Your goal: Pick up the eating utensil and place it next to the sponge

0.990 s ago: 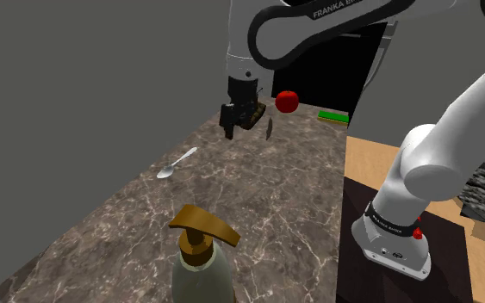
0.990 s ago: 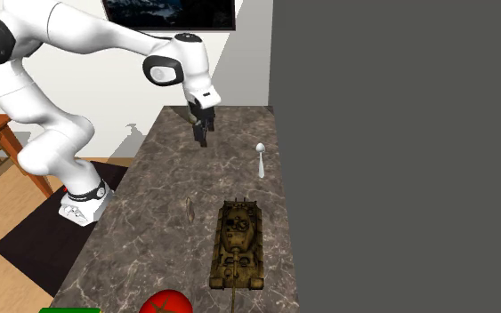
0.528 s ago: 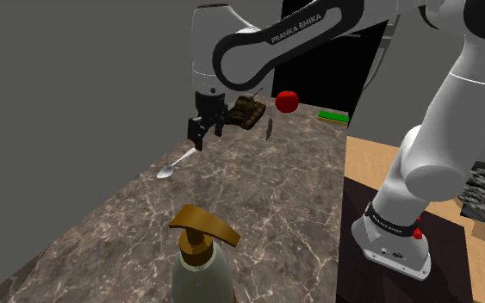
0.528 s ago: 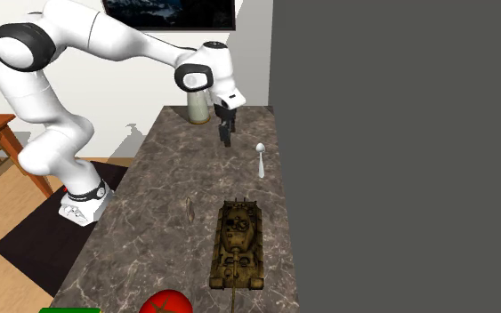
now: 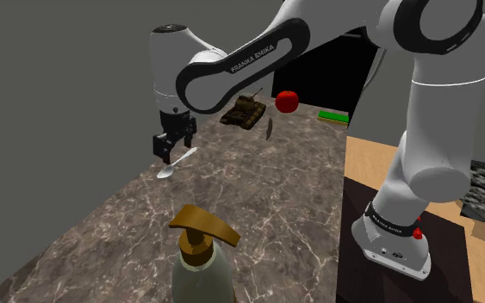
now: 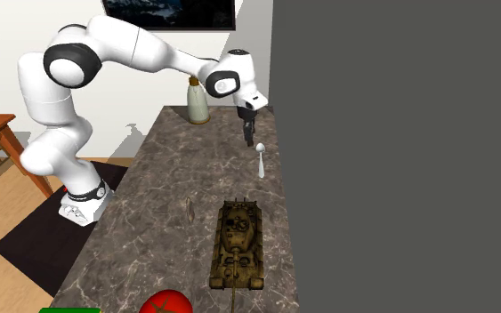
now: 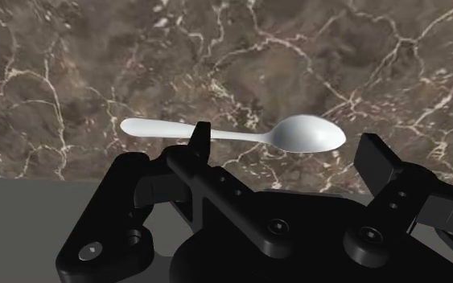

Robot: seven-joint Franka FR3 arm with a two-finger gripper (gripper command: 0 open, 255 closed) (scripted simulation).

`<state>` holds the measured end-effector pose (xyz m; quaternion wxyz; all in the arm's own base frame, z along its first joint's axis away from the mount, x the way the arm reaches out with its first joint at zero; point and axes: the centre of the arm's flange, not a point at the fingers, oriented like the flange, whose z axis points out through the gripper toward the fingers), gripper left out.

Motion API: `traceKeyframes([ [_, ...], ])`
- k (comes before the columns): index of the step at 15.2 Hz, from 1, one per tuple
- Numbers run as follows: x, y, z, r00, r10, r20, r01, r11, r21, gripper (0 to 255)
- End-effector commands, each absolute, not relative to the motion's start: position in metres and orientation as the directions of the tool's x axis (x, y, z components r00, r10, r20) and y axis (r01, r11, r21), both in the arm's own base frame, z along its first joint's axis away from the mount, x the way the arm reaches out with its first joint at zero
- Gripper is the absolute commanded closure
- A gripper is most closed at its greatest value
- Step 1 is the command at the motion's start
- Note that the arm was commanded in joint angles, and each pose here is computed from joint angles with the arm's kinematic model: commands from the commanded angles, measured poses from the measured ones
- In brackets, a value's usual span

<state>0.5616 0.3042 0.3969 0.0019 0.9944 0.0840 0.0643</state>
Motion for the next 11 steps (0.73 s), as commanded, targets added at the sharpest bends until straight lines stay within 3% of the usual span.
traceKeyframes([
  [1, 0.578, 0.322, 0.385, 0.974, 0.181, 0.140, 0.179, -0.984, 0.024, 0],
  [11, 0.605, 0.348, 0.335, 0.968, 0.199, 0.155, 0.196, -0.980, 0.036, 0],
])
